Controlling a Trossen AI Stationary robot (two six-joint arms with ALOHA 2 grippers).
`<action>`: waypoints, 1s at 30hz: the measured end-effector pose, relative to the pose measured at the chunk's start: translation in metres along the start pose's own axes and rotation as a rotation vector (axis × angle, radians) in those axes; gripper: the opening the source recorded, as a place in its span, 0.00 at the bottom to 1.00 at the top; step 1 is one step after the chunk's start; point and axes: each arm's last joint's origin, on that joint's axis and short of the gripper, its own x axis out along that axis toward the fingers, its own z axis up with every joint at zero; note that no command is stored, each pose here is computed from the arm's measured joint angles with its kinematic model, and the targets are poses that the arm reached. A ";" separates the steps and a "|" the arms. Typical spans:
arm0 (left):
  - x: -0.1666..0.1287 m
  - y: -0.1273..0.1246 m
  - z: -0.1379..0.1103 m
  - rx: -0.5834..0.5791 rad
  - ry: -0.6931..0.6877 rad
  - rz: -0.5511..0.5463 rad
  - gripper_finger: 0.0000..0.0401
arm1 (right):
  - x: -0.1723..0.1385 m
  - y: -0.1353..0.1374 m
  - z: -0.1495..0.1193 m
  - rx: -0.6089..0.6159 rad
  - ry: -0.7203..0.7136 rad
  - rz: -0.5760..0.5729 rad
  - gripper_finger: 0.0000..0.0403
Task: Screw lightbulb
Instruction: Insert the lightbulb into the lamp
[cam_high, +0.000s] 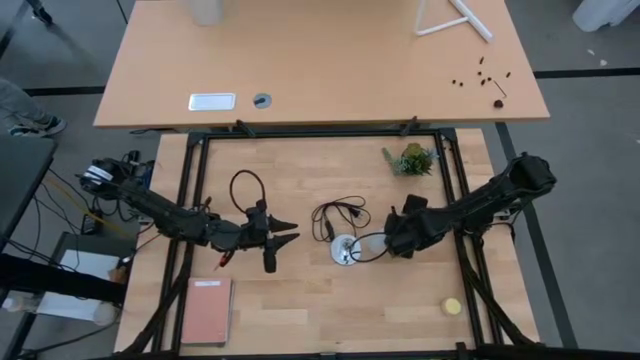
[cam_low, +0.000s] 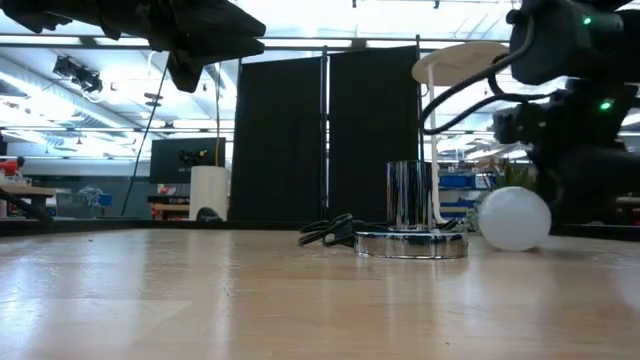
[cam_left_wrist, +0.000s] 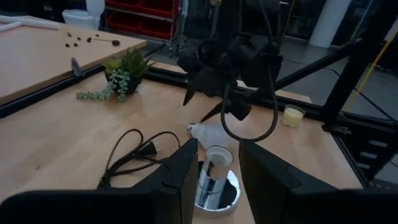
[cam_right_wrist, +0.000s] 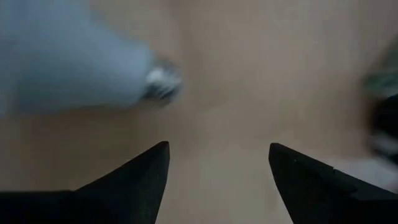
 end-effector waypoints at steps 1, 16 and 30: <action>0.000 0.000 0.000 0.000 0.002 -0.006 0.30 | -0.002 0.002 -0.002 0.008 0.001 0.020 0.70; 0.001 0.001 -0.001 0.007 0.011 -0.006 0.30 | 0.005 -0.001 0.007 -0.133 -0.206 -0.139 0.70; 0.043 0.004 -0.053 0.270 0.087 -0.001 0.30 | -0.037 -0.031 -0.002 0.200 -0.280 0.096 0.64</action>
